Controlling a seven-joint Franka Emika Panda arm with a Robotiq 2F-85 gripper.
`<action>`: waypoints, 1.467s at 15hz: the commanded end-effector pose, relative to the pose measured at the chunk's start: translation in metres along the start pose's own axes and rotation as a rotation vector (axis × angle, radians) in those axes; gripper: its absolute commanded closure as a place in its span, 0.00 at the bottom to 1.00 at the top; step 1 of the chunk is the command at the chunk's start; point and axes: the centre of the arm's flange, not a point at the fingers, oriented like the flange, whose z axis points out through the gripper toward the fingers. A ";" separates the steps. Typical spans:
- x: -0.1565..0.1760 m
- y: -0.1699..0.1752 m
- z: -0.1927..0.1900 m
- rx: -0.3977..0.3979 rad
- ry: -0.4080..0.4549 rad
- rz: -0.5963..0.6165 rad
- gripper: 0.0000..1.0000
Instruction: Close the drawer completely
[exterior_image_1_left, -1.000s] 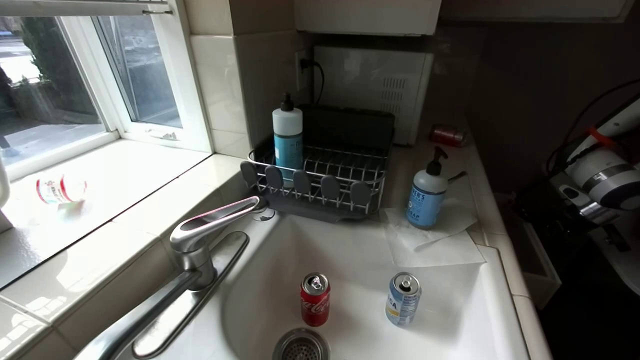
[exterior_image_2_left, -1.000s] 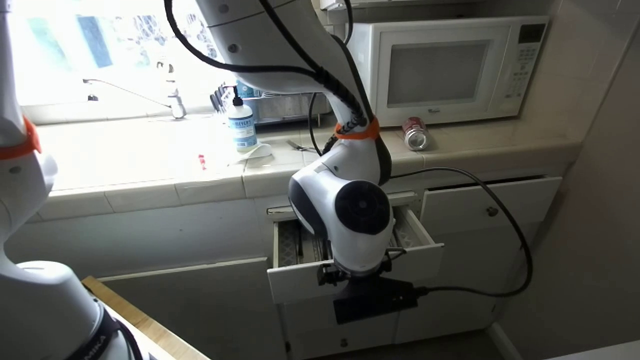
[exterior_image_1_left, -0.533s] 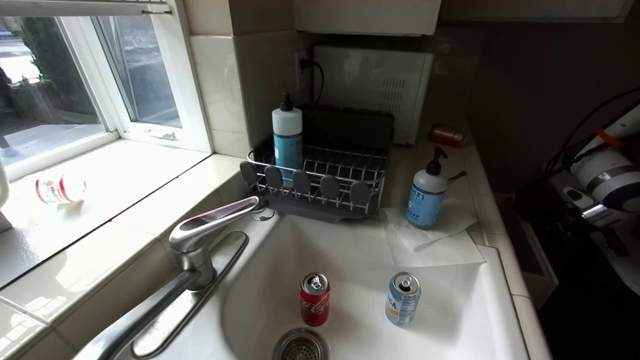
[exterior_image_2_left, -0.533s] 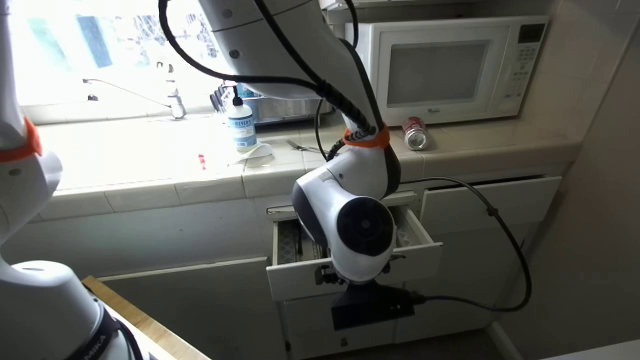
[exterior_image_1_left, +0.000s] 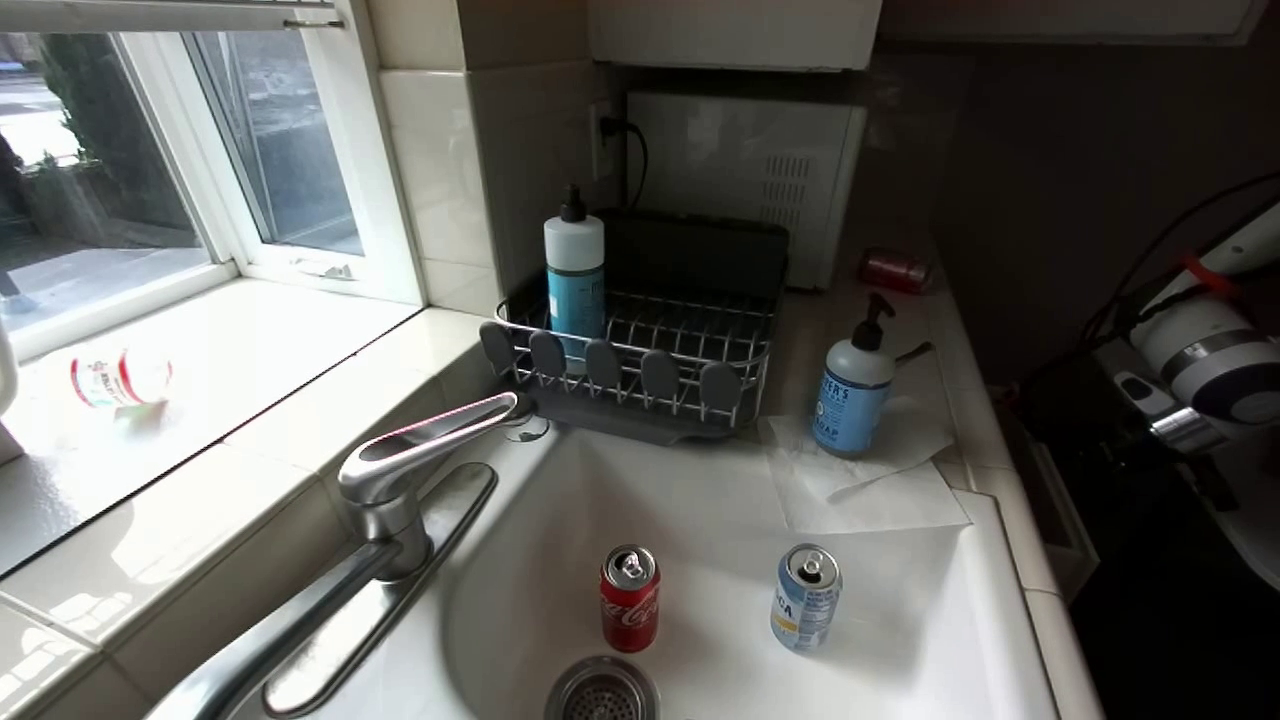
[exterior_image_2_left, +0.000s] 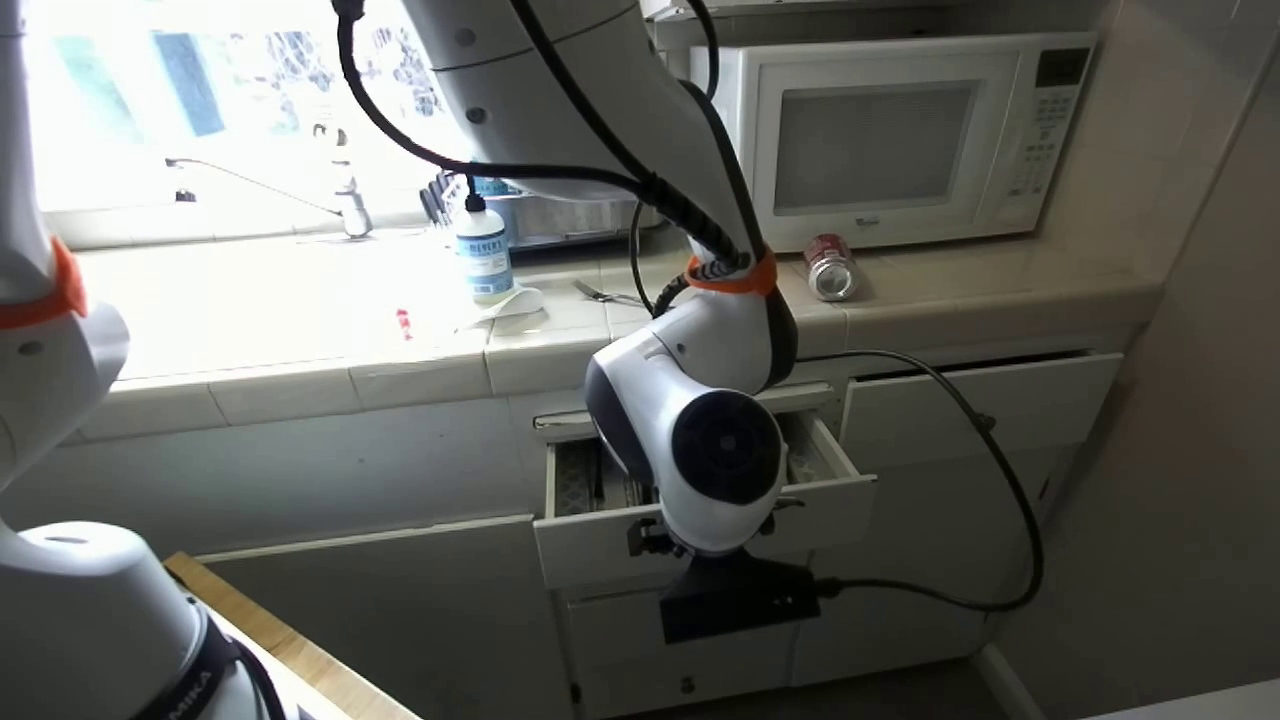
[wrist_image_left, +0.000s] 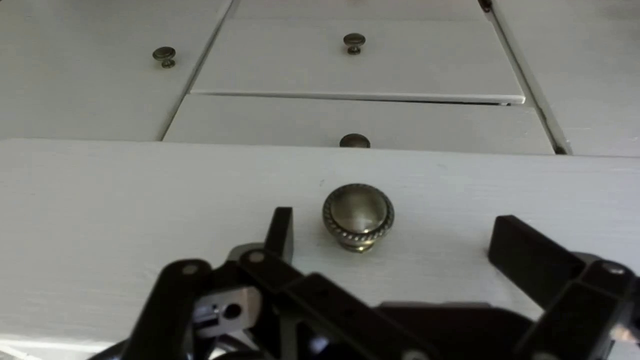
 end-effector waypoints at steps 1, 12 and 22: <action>0.057 -0.003 0.041 0.000 0.159 -0.017 0.00; 0.107 0.007 0.079 0.015 0.264 -0.054 0.00; 0.067 0.006 0.048 0.021 0.125 -0.004 0.00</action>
